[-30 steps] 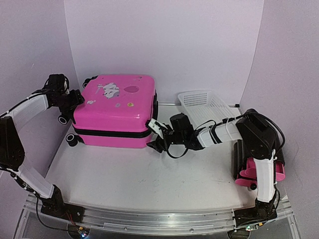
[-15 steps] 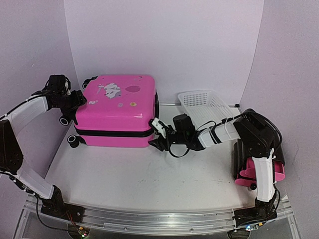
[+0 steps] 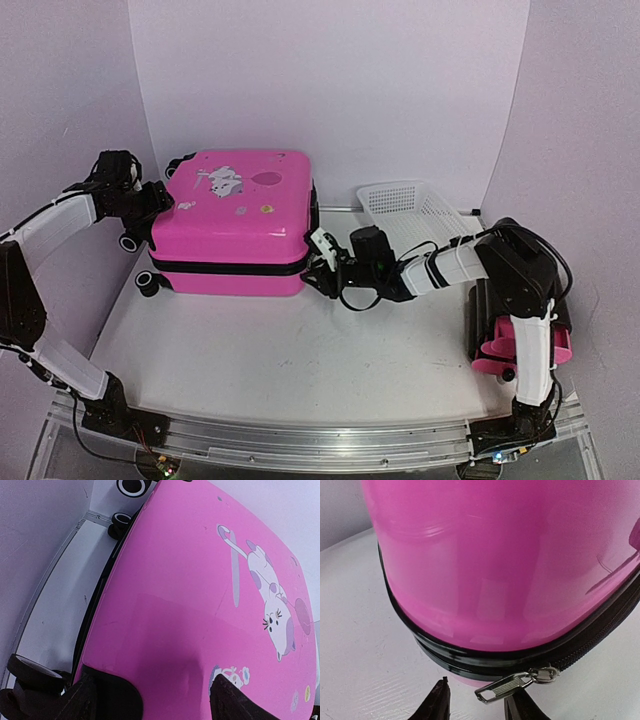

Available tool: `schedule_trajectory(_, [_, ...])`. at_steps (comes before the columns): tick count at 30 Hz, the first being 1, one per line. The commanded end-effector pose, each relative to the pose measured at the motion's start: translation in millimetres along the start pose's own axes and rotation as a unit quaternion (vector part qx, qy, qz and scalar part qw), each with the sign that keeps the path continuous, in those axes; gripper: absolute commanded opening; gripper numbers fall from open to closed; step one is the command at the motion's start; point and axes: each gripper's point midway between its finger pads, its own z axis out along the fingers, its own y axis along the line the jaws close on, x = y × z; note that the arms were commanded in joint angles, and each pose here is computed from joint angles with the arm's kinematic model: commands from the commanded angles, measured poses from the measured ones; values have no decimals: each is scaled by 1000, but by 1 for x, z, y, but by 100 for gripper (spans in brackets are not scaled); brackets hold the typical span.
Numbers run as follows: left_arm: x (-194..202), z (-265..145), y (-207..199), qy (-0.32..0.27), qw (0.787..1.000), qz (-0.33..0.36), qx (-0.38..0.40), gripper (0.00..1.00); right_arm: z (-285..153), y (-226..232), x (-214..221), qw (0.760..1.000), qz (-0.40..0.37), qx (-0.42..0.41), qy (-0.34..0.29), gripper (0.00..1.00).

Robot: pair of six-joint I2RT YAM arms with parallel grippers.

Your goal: Open, take out, and arrange the luggage

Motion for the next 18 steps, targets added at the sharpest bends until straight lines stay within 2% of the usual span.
schedule_trajectory(1, [90,8,-1,165,986,-27,9,78,-21,0,-74,995,37,3,-91,33])
schedule_trajectory(4, [91,8,0,165,986,-28,9,78,-23,-12,-79,990,102,31,-97,32])
schedule_trajectory(7, [91,8,-1,165,986,-28,10,78,-21,-19,-77,985,137,46,-94,25])
schedule_trajectory(18, [90,5,-1,161,987,-24,11,79,-21,-24,-88,964,243,34,-107,22])
